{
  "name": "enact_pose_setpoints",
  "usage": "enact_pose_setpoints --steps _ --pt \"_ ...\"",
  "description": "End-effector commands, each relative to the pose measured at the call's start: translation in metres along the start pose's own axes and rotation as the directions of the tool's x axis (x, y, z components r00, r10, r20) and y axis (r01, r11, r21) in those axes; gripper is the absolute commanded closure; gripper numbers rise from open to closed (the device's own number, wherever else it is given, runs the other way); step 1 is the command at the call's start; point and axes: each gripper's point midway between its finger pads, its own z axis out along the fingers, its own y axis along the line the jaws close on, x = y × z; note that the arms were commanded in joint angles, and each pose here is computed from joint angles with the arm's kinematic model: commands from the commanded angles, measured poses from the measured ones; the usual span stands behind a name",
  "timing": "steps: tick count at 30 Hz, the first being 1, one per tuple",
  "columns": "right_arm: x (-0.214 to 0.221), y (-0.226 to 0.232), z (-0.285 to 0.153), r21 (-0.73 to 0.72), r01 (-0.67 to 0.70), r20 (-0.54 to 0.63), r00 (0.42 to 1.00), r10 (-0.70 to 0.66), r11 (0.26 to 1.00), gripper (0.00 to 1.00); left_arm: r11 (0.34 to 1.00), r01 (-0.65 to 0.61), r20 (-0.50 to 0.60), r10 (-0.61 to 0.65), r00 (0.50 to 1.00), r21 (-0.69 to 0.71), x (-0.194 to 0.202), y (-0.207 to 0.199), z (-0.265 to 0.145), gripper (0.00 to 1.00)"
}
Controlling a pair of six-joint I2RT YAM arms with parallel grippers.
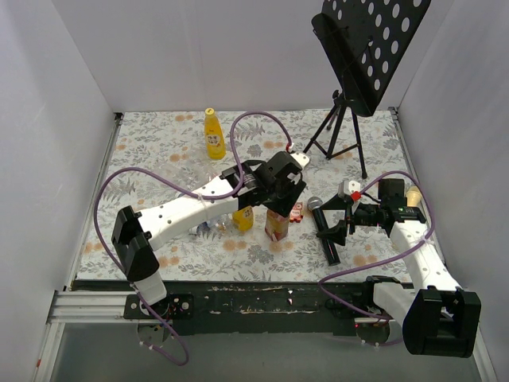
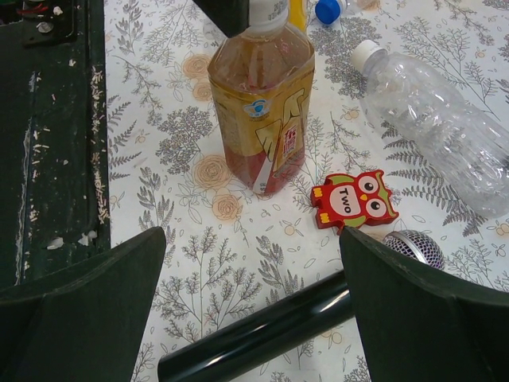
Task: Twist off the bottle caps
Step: Pick up the plastic bottle at the center of the board.
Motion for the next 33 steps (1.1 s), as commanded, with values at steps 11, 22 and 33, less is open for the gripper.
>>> enact_pose_setpoints --steps 11,22,33 --pt "-0.001 0.006 0.002 -0.026 0.012 0.028 1.000 -0.011 1.000 0.02 0.998 -0.023 -0.002 0.022 1.000 -0.051 -0.006 0.004 -0.002 0.56" --pt "0.002 0.006 0.003 -0.025 0.010 0.023 1.000 -0.010 1.000 0.02 0.999 -0.009 0.042 0.010 0.999 -0.040 -0.015 0.002 -0.012 0.99" --pt "-0.006 0.015 0.003 -0.074 0.029 0.049 0.998 -0.025 0.997 0.02 0.996 0.079 0.167 -0.084 0.982 0.034 -0.039 -0.007 -0.037 1.00"
